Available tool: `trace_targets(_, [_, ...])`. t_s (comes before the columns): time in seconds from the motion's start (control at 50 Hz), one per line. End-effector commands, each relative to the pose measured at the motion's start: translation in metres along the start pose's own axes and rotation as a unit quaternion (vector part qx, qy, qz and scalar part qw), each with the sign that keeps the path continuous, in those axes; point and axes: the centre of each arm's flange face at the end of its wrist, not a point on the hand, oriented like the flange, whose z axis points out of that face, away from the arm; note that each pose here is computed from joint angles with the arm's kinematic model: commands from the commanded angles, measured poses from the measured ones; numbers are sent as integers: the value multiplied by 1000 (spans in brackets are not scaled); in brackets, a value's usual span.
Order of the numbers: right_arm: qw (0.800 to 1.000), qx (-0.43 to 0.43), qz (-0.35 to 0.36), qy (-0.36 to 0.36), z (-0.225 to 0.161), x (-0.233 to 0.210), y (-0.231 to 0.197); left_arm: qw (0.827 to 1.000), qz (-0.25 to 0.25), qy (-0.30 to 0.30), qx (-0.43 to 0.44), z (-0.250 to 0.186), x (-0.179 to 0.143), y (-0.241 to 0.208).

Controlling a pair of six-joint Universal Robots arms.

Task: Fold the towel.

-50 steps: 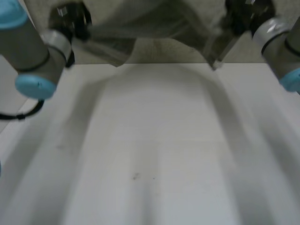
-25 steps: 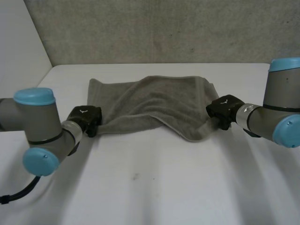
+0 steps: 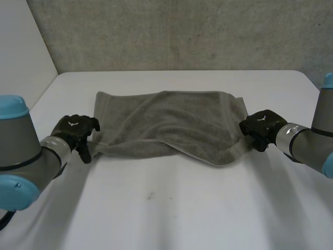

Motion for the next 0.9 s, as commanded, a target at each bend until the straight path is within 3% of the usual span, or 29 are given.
trace_targets(0.02, [1000,1,0,-1,2,-2,2,1000,1,-17,12,8,-14,-5])
trace_targets(0.14, [1000,-2,1,-1,4,-2,6,999,0,7,34,28,-23,-12])
trace_targets(0.34, [1000,-7,2,-4,6,-4,10,997,-18,51,-48,45,-21,3])
trace_targets(0.9, [1000,8,7,18,-3,11,-3,995,-24,52,-83,38,-20,12])
